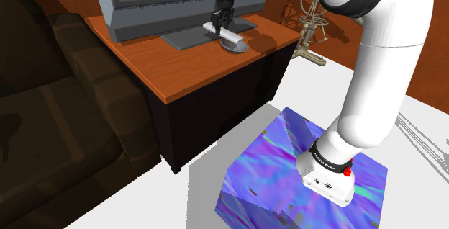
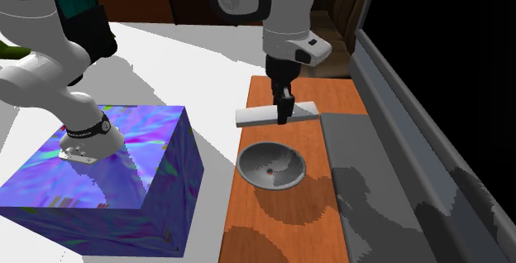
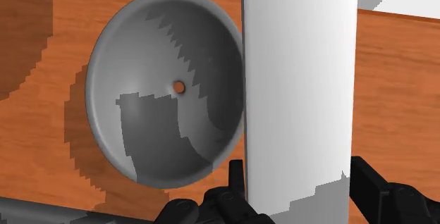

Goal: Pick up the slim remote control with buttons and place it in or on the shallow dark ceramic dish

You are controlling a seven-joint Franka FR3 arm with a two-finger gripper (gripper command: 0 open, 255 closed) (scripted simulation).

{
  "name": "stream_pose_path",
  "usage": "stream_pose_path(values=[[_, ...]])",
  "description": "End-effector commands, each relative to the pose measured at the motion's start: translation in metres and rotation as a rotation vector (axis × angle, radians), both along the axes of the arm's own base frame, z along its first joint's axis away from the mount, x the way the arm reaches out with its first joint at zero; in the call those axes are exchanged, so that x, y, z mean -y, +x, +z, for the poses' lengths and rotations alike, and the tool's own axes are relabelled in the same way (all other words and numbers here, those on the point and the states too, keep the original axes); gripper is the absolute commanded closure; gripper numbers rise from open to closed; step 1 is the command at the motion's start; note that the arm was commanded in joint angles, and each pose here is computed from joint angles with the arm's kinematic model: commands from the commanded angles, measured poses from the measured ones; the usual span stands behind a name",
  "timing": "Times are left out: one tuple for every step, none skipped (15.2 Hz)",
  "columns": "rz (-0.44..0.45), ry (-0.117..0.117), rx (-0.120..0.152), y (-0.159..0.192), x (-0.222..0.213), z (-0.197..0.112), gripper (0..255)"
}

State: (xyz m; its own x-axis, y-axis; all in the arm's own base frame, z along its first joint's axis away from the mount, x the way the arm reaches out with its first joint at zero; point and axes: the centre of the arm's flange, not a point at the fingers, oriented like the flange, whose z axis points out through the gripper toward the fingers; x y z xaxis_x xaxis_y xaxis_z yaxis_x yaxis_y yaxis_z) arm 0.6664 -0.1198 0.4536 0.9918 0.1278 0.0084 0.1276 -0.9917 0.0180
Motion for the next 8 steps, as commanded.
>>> stream_pose_path(values=[[0.001, 0.000, 0.001, -0.005, 0.024, 0.003, 255], [0.001, 0.000, 0.001, -0.007, 0.037, 0.003, 255], [0.001, 0.000, 0.001, -0.009, 0.050, 0.003, 255], [0.001, 0.000, 0.001, -0.011, 0.063, 0.004, 255], [0.001, 0.000, 0.001, -0.013, 0.076, 0.004, 255], [0.001, 0.000, 0.001, -0.016, 0.096, 0.005, 255], [0.001, 0.000, 0.001, -0.016, 0.096, -0.001, 255], [0.001, 0.000, 0.001, -0.016, 0.096, -0.006, 255]])
